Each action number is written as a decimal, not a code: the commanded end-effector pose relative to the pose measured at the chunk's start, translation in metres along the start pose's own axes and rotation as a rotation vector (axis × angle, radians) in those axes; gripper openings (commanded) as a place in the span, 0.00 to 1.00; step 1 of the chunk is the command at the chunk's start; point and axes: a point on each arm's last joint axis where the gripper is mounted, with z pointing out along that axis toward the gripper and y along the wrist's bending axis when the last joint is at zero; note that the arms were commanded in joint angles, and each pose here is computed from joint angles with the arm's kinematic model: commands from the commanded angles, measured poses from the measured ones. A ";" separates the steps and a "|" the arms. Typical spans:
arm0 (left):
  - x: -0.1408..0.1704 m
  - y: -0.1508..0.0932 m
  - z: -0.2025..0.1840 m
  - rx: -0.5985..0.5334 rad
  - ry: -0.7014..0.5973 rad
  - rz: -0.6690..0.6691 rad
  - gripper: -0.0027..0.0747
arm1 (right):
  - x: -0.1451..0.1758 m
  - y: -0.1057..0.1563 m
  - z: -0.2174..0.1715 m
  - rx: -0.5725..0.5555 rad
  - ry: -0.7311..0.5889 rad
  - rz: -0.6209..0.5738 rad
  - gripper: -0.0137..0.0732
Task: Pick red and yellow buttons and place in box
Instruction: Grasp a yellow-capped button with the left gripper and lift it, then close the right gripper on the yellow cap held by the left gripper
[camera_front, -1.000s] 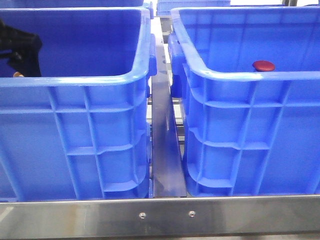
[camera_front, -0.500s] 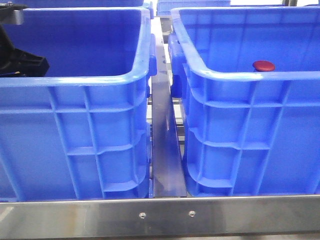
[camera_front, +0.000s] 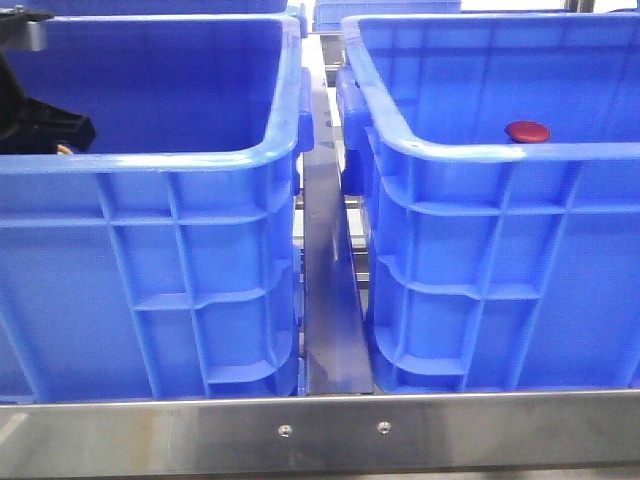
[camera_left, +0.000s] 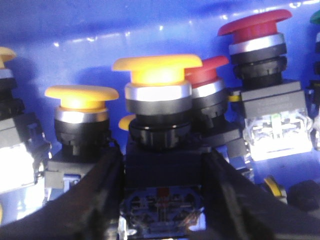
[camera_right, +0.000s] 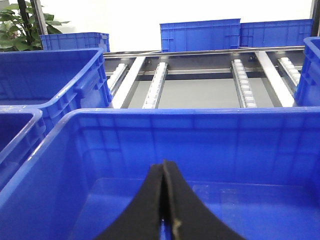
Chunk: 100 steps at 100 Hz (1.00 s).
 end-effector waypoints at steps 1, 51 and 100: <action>-0.015 0.004 -0.041 0.008 -0.140 -0.023 0.01 | -0.010 0.001 -0.001 -0.002 -0.031 0.009 0.04; 0.016 -0.015 -0.215 0.158 -0.564 0.050 0.01 | -0.010 0.001 -0.001 -0.002 -0.031 0.009 0.04; 0.049 -0.144 -0.241 0.594 -0.653 0.443 0.01 | -0.010 0.001 -0.001 -0.004 -0.031 0.009 0.04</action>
